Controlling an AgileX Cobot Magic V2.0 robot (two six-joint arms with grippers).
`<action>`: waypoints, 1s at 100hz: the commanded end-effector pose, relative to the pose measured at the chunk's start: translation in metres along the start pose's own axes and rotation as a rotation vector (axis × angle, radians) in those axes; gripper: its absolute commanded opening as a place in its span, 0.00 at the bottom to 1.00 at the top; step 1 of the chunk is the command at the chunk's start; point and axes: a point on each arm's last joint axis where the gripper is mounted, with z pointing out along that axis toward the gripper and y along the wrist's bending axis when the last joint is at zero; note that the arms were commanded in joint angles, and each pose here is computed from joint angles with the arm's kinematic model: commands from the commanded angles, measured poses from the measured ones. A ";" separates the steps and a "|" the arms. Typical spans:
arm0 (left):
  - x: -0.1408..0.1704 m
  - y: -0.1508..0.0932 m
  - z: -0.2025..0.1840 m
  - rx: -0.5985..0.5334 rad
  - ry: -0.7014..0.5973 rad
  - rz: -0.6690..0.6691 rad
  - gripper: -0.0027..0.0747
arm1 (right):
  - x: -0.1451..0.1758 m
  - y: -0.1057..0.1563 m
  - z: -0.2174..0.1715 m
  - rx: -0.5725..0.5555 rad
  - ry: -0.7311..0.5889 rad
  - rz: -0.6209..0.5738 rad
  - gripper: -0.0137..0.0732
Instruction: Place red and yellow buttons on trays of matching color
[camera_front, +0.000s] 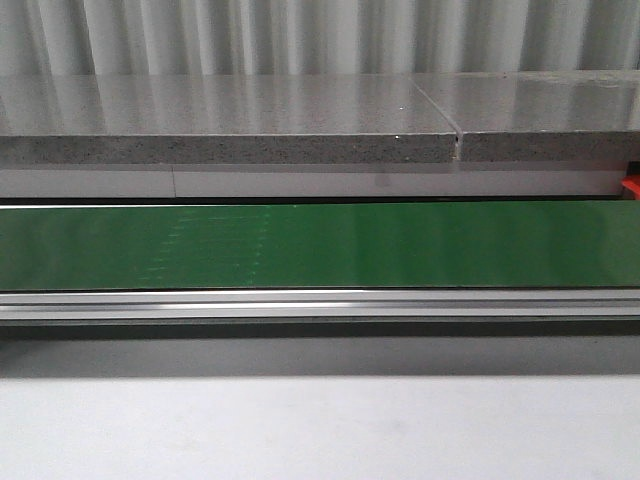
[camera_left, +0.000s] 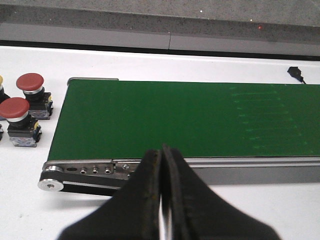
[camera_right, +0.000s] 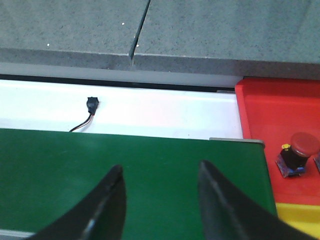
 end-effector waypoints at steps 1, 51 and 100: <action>-0.013 -0.002 -0.003 0.013 -0.085 -0.012 0.01 | -0.007 0.000 -0.010 0.010 -0.082 -0.019 0.36; -0.013 -0.002 -0.003 0.013 -0.085 -0.012 0.01 | -0.003 0.001 -0.011 0.006 -0.067 -0.019 0.08; -0.014 -0.001 -0.003 0.012 -0.087 -0.010 0.01 | -0.003 0.001 -0.011 0.006 -0.067 -0.019 0.08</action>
